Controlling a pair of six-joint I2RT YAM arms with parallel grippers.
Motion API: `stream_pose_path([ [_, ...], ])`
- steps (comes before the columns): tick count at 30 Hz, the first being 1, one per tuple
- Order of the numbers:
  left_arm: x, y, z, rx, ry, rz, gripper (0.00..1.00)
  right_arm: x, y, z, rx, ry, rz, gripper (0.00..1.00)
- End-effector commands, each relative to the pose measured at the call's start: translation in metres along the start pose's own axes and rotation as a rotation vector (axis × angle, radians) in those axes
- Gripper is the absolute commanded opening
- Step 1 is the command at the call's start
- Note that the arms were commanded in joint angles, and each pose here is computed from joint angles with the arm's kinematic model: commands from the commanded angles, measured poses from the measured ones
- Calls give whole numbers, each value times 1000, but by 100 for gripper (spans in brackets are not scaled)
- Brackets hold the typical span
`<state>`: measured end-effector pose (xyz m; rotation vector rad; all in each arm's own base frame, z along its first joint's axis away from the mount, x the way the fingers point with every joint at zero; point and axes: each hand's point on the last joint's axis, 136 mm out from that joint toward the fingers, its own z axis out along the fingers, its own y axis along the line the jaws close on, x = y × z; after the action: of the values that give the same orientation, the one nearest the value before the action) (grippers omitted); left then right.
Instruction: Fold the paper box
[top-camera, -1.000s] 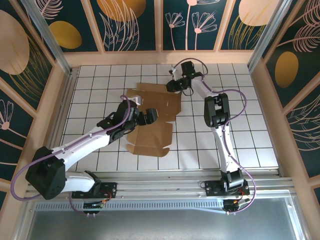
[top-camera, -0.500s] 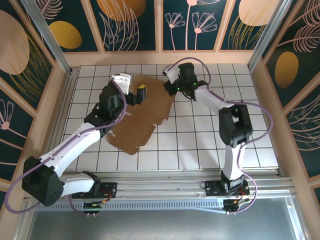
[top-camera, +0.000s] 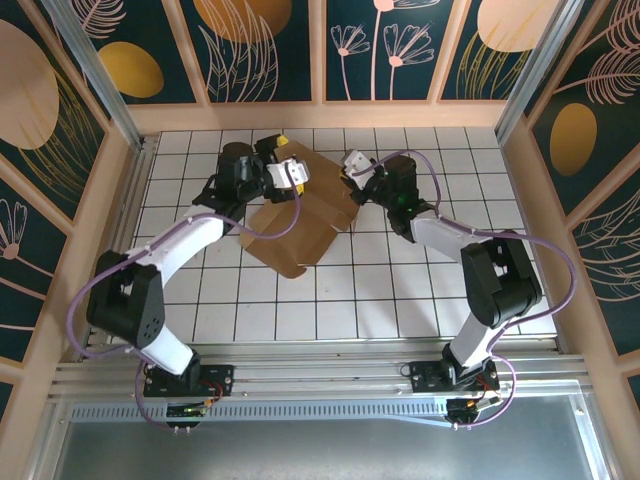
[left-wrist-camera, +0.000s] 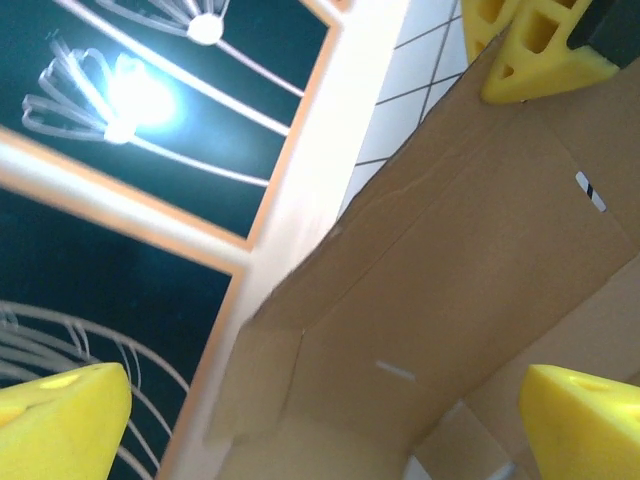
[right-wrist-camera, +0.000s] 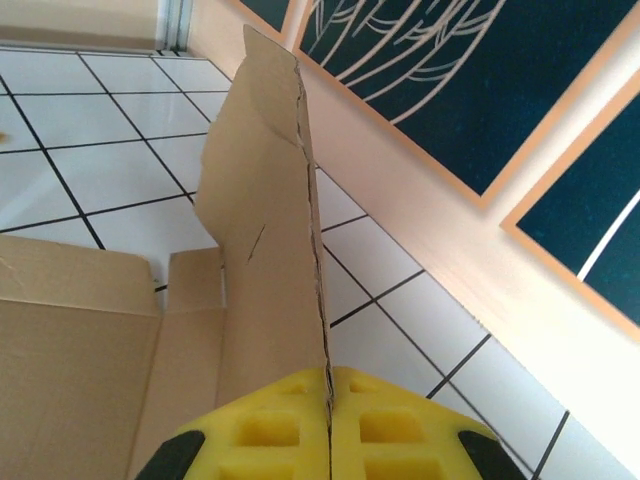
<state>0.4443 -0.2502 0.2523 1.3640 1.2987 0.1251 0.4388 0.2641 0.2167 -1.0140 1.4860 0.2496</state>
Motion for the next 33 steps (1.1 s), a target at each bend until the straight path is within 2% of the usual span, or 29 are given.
stream_pose_path([
  [1, -14, -10, 14, 105, -90, 183, 99, -34, -1, -15, 5, -119, -105, 0],
  [5, -2, -14, 33, 122, -73, 243, 99, -33, 8, -18, -34, -108, -109, 0],
  [9, 4, -25, 46, 183, -79, 235, 96, -33, 11, -18, -37, -103, -129, 0],
  [12, 13, -27, 54, 151, -66, 214, 94, -31, 15, -17, -41, -103, -131, 0],
  [16, 17, -29, 56, 110, -76, 168, 81, -26, 17, -15, -34, -81, -144, 0],
  [21, 22, -35, 57, 116, -62, 132, 54, -20, 24, -13, -43, -58, -156, 0],
  [23, 24, -37, 58, 123, -58, 111, 46, -20, 27, -12, -52, -58, -150, 0],
  [29, 29, -48, 58, 151, -54, 72, 25, -15, 37, -11, -78, -34, -132, 10],
  [32, 35, -56, 59, 173, -36, 68, 19, -16, 41, -14, -94, -30, -122, 23],
  [33, 37, -58, 59, 182, -31, 66, 17, -17, 43, -15, -101, -30, -115, 31],
])
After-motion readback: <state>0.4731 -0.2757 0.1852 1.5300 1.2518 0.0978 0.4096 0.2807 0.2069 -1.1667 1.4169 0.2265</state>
